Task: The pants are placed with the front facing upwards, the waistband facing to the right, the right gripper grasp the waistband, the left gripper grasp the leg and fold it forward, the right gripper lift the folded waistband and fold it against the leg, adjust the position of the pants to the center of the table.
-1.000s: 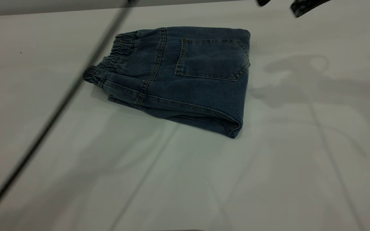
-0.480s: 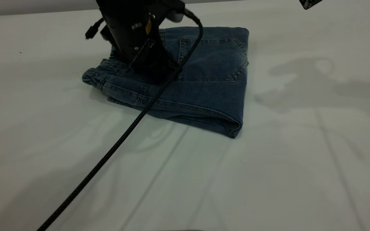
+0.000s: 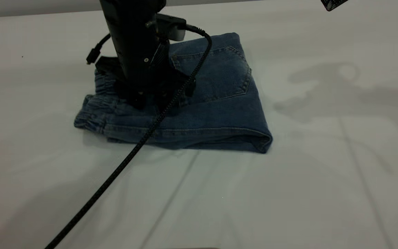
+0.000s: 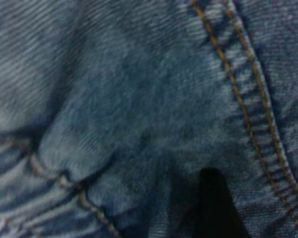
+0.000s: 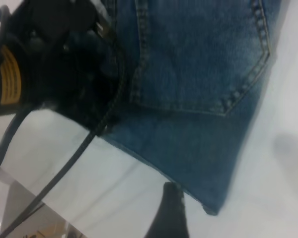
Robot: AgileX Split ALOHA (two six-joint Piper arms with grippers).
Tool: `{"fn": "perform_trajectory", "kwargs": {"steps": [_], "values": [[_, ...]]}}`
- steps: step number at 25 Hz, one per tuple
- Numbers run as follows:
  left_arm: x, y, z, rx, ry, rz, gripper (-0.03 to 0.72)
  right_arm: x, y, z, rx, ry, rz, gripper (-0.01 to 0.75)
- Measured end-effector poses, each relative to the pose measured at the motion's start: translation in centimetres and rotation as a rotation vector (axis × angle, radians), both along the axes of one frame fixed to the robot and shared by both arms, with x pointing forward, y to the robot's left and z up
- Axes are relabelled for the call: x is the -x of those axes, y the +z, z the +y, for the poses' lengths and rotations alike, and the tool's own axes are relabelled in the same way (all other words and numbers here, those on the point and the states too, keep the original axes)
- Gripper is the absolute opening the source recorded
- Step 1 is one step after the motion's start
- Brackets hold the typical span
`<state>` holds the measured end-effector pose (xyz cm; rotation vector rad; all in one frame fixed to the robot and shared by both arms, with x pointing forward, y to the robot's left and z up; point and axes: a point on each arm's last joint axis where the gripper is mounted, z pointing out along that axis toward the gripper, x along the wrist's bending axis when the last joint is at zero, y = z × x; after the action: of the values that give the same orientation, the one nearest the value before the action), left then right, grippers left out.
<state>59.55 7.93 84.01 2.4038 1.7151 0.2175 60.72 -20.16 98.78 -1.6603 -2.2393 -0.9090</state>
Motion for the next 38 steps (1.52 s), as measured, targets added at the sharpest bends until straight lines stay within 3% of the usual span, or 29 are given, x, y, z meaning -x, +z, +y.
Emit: {"fn": "perform_trajectory", "kwargs": {"steps": [6, 12, 18, 25, 29, 32, 38], "values": [[0.4, 2.2, -0.1, 0.019, -0.044, 0.015, 0.373, 0.2, 0.6, 0.0, -0.004, 0.005, -0.010, 0.573], [0.8, 12.6, 0.8, 0.059, -0.099, -0.199, 0.372, 1.8, 5.0, -0.1, -0.021, 0.023, -0.108, 0.573], [4.5, 24.4, 4.2, 0.025, -0.168, -0.434, 0.371, 6.6, 12.0, -1.0, 0.015, 0.047, -0.210, 0.573], [12.3, 33.6, 9.7, 0.008, -0.177, -0.538, 0.371, 14.6, 18.4, -3.5, 0.180, -0.020, -0.317, 0.573], [16.7, 36.1, 12.8, -0.015, -0.170, -0.533, 0.371, 18.8, 20.4, -4.5, 0.215, -0.077, -0.378, 0.573], [19.1, 37.4, 14.3, 0.012, -0.176, -0.603, 0.371, 22.1, 21.1, -5.2, 0.218, -0.124, -0.428, 0.573], [23.8, 35.4, 16.5, 0.094, -0.197, -0.595, 0.371, 28.1, 18.8, -6.5, 0.253, -0.188, -0.473, 0.573]]}}
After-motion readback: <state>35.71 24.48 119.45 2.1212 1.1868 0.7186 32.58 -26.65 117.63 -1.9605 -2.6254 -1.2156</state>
